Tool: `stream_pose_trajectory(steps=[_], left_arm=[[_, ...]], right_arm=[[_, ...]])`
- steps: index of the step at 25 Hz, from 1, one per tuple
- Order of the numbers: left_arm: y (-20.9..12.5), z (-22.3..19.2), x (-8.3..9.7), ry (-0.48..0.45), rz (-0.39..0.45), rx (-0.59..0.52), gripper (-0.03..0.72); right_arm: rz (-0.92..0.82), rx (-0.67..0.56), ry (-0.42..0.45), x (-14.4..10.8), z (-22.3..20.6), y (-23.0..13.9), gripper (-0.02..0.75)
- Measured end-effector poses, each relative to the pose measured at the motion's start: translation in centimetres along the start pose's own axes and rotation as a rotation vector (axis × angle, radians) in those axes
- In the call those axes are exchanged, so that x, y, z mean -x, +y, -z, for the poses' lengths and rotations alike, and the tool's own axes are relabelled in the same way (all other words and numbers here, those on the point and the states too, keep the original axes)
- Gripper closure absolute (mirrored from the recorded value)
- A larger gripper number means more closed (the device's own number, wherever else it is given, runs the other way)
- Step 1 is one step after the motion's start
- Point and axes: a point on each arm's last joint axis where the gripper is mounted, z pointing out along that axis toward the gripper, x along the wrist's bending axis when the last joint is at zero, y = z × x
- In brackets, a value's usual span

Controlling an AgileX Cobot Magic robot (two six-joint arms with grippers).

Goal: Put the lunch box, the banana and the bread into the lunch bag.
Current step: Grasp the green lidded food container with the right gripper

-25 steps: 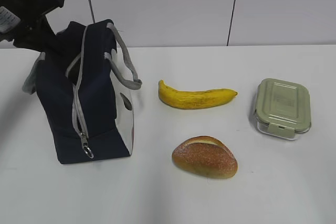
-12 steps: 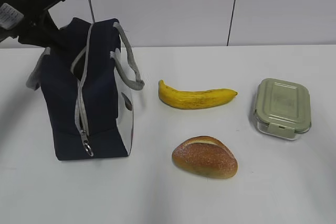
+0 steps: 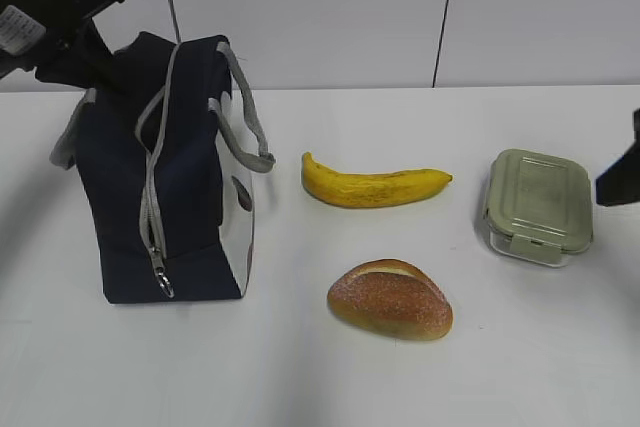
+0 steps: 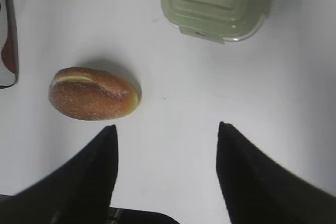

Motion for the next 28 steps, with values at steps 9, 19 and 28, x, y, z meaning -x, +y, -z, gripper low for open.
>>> stream_pose_trajectory(steps=[9,19,28], left_arm=[[0.0,0.0,0.0,-0.001,-0.004,0.002,0.691],[0.0,0.0,0.0,-0.001,-0.004,0.003,0.691],[0.1,0.0,0.0,-0.002,-0.03,0.009,0.691]], right_arm=[[0.029,-0.091,0.079,0.4,-4.9,5.3,0.3],[-0.09,-0.064,0.126,8.9,-6.3,6.5,0.3],[-0.126,-0.032,0.38,13.5,-10.8,6.3,0.278]])
